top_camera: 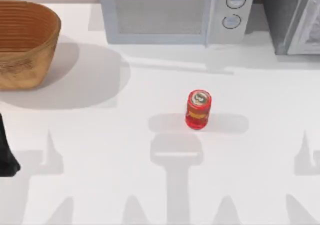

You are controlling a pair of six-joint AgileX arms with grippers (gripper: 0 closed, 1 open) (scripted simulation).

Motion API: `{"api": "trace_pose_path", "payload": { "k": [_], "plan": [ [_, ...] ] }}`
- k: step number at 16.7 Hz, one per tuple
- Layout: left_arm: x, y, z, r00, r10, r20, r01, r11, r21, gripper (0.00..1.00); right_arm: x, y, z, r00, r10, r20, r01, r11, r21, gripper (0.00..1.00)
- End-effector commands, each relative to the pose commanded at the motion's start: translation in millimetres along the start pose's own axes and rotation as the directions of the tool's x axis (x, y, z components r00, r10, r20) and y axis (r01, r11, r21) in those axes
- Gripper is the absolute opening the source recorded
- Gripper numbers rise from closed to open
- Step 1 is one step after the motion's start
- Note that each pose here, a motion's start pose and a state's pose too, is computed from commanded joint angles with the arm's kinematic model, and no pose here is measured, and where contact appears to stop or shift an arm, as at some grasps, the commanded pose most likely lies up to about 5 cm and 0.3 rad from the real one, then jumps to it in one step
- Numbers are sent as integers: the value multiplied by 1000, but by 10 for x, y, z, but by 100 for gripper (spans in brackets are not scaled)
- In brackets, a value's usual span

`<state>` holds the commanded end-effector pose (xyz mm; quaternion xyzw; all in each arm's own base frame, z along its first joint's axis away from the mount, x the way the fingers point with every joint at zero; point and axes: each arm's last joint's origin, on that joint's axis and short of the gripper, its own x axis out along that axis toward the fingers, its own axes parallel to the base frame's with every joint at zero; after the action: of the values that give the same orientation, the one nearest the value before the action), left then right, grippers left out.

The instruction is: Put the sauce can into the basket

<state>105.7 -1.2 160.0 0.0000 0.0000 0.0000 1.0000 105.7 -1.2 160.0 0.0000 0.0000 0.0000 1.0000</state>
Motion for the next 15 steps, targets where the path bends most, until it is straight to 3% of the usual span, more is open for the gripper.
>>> {"api": "trace_pose_path", "payload": {
  "k": [4, 10, 15],
  "plan": [
    [7, -20, 24, 999, -32, 1, 32, 999, 3, 100, 0, 0, 0, 1000, 0, 0, 0, 1000, 0, 100],
    [185, -156, 322, 966, -258, -4, 258, 966, 31, 100, 0, 0, 0, 1000, 0, 0, 0, 1000, 0, 100],
    [578, -265, 493, 915, -400, -53, 403, 914, 43, 100, 0, 0, 0, 1000, 0, 0, 0, 1000, 0, 100]
  ]
}}
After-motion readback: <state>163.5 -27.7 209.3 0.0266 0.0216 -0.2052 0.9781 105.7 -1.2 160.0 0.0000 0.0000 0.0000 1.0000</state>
